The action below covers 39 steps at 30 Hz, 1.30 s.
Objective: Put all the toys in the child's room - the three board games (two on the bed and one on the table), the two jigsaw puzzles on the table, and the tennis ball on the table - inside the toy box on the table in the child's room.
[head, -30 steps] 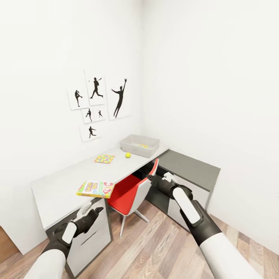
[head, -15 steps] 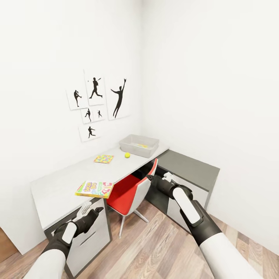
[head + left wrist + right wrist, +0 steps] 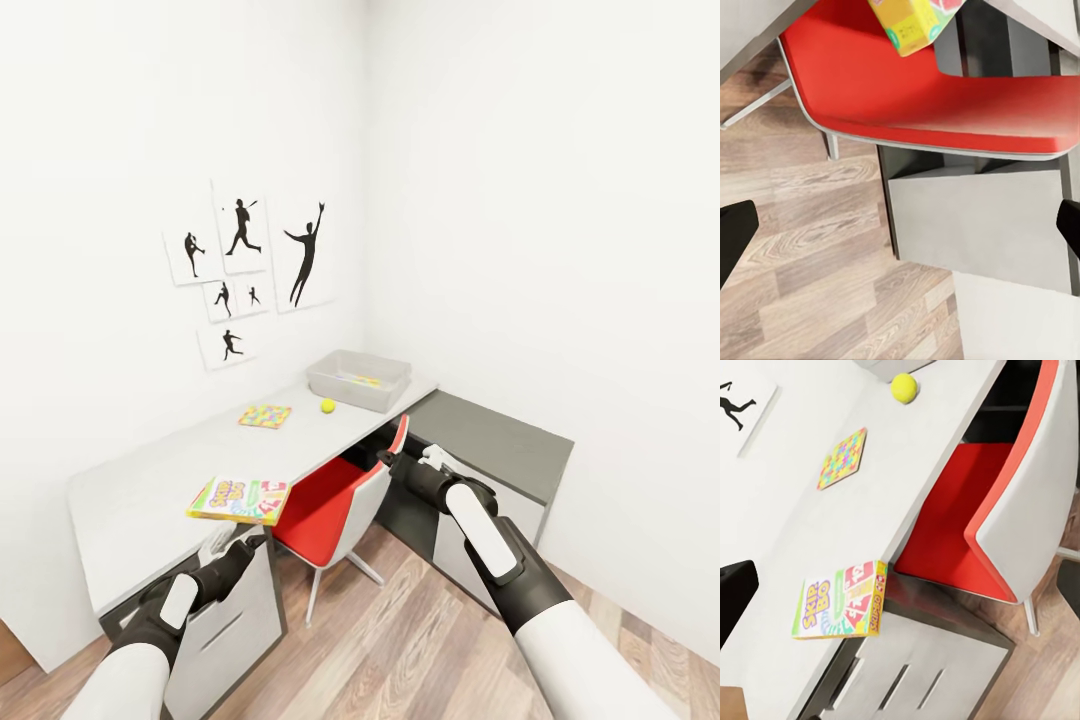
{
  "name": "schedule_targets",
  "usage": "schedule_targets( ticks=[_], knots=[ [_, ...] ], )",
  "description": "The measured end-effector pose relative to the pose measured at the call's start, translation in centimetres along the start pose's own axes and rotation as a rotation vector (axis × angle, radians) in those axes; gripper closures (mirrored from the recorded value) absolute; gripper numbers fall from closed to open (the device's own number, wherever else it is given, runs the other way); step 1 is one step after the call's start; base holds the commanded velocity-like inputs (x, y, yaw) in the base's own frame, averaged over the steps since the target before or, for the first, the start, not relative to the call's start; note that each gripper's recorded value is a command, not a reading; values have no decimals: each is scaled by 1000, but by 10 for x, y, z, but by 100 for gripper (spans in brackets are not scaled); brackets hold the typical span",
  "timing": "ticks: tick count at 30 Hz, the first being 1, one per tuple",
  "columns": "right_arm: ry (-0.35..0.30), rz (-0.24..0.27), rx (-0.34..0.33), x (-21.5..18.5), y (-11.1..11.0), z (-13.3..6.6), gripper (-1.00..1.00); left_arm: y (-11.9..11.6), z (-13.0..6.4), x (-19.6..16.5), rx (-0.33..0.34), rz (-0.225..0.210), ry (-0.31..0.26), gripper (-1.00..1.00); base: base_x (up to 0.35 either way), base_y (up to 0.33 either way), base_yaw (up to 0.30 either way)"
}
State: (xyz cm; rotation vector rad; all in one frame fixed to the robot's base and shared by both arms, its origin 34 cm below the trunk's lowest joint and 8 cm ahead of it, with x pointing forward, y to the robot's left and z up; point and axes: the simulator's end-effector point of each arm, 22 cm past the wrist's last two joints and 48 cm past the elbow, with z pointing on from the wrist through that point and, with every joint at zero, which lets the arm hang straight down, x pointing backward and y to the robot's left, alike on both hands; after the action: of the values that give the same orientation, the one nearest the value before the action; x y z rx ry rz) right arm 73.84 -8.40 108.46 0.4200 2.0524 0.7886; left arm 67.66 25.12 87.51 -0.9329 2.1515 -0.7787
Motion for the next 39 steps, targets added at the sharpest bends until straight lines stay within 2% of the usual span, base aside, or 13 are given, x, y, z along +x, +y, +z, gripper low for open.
schedule_targets(
  ticks=[39],
  knots=[
    [2, -1, -2, 0, 1, 0, -100, -1, 0, 1, 1, 0, 1, -100, 2, 0, 0]
  ],
)
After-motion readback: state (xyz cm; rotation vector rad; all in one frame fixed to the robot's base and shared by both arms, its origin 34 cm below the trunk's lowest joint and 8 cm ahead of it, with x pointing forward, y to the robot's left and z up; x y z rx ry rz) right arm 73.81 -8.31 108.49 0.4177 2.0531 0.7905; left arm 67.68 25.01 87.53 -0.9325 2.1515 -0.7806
